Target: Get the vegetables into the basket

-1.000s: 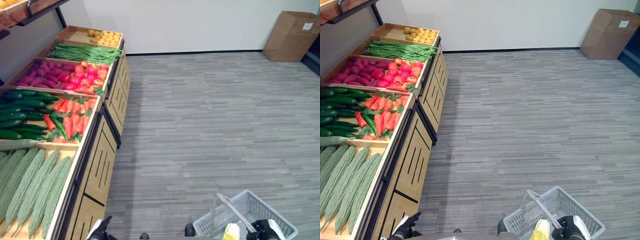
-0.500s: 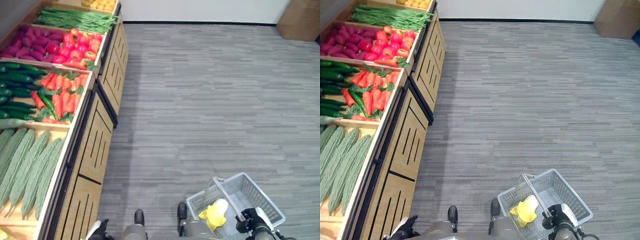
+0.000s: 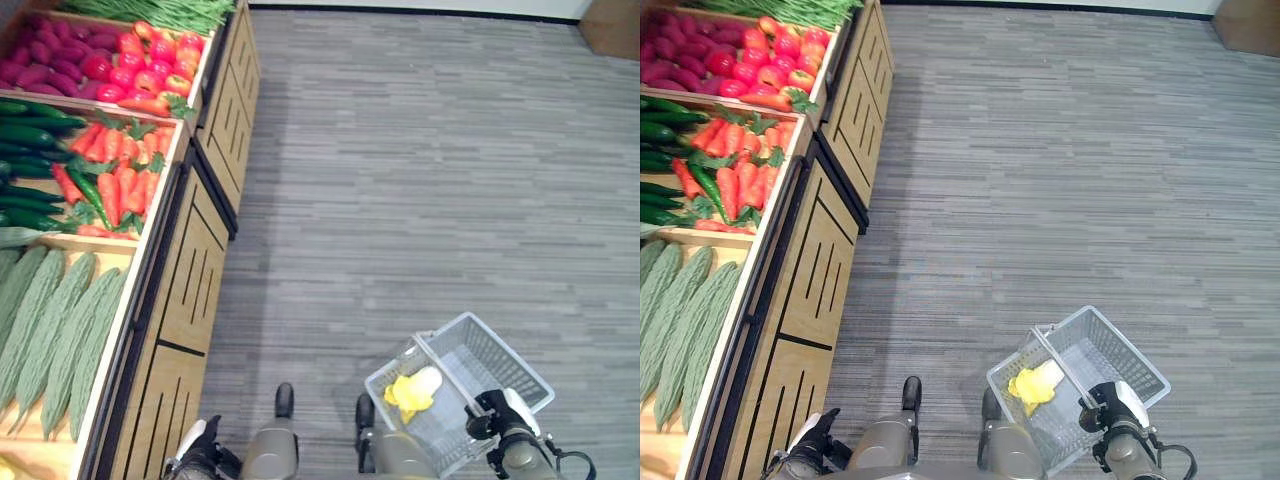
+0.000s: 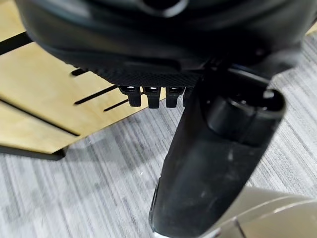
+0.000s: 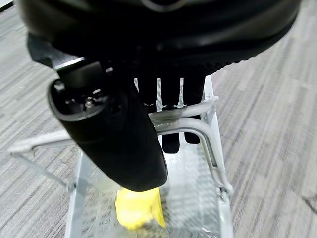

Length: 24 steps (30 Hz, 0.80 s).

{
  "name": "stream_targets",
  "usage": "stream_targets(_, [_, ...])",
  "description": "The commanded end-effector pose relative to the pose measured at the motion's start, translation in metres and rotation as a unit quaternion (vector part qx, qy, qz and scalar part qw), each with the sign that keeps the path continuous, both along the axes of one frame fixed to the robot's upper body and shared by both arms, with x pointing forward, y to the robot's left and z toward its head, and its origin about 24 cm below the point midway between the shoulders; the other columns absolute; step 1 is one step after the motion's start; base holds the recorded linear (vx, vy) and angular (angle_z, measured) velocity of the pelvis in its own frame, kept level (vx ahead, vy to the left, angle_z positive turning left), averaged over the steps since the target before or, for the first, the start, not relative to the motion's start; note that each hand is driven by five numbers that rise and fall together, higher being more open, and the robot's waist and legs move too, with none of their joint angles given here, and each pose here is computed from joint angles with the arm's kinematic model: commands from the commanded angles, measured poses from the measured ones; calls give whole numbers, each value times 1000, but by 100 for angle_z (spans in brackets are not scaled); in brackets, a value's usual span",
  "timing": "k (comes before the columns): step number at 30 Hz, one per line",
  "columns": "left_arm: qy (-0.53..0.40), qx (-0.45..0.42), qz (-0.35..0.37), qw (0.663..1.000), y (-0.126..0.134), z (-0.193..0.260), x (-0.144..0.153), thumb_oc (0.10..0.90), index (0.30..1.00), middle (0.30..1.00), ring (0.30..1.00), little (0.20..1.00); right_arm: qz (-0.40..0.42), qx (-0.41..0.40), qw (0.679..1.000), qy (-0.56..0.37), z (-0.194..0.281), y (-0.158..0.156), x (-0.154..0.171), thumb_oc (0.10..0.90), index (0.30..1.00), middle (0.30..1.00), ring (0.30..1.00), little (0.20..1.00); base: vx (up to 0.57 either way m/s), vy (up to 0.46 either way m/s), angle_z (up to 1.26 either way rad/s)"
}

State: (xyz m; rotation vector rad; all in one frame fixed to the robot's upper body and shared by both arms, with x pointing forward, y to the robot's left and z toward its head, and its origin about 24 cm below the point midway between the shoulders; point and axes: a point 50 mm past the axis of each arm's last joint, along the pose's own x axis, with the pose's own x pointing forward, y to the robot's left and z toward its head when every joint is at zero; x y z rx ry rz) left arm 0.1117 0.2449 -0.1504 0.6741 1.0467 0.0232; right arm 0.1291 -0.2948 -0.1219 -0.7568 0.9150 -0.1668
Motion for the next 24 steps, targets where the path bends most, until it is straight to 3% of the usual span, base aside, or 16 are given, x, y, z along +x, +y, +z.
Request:
stream_targets(1, [-21,45,-1,999,27,11,4,900,1000,1000,1000,1000,13,-25,999,-44,14,-12,11,400,300,300,300,300,136,235,-11])
stream_targets(16, [-1,74,-12,997,46,16,2,900,1000,1000,1000,1000,78,15,989,-127,33,22,62,400,300,300,300,300,71,137,-12])
stream_targets(24, [-5,55,-11,998,29,11,6,900,1000,1000,1000,1000,102,19,983,-154,41,30,71,400,300,300,300,300,224,-100,17])
